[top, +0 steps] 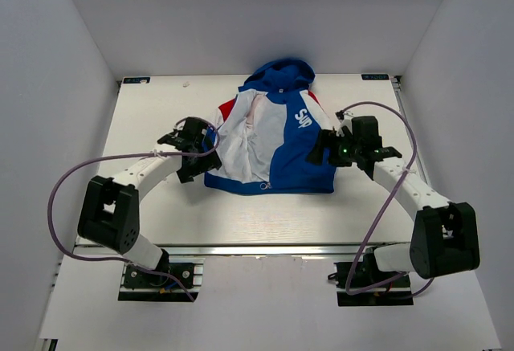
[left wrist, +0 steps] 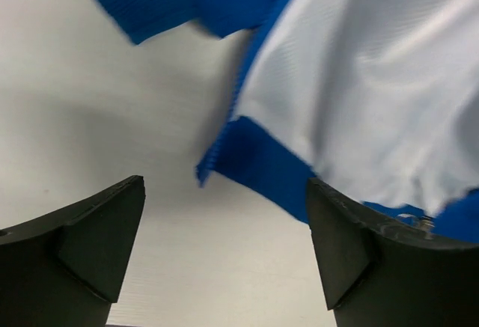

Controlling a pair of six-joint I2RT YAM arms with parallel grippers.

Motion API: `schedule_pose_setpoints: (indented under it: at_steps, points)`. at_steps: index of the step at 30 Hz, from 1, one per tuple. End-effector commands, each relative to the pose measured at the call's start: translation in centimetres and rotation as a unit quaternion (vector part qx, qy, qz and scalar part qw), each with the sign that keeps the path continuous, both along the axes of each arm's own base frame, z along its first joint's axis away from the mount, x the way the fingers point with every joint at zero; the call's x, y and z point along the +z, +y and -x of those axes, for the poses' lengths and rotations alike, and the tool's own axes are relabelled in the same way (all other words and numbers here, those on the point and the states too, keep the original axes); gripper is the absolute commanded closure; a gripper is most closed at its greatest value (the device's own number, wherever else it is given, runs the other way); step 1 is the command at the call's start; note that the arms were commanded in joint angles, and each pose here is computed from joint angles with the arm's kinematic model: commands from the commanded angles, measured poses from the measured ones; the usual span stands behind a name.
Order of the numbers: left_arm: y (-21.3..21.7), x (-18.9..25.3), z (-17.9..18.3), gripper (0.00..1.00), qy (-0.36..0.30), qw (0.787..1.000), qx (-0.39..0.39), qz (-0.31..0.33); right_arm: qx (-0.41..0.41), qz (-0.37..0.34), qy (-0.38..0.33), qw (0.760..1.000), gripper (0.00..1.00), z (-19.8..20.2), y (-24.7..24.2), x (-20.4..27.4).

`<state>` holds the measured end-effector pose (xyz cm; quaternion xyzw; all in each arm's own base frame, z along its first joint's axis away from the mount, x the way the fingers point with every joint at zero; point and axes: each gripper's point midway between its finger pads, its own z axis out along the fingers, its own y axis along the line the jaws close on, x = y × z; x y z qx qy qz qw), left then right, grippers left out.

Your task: Zip up the jacket

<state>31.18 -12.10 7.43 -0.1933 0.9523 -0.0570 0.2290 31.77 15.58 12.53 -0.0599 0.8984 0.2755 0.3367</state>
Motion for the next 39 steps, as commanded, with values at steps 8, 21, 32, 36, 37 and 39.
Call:
schedule_pose_setpoints:
  at_steps: [8,21,32,36,37,39]
  points:
    - [0.8,-3.0,-1.4,0.69,0.024,0.998,0.015,-0.050,0.030,-0.014,-0.001,0.999,0.11,2.8,0.3,0.0]
    - [-6.9,4.1,-2.4,1.00,-0.089,0.984,-0.134,-0.075,0.026,-0.010,-0.007,1.000,0.11,3.8,-0.2,0.2]
    - [-19.3,0.8,5.4,1.00,-0.022,0.925,-0.365,-0.108,-0.019,0.014,0.013,1.000,0.11,3.9,-1.5,-1.2]
    - [-20.4,-1.3,6.7,0.72,0.004,0.917,-0.393,-0.074,-0.023,0.018,0.017,0.999,0.11,4.0,-1.7,-1.4]
    - [-20.5,-1.4,7.1,0.66,0.007,0.914,-0.401,-0.065,-0.024,0.019,0.016,0.999,0.11,4.0,-1.8,-1.3]
    - [-20.8,-0.1,7.3,0.48,-0.008,0.912,-0.407,-0.048,-0.024,0.018,0.014,0.999,0.11,4.0,-1.8,-1.1]
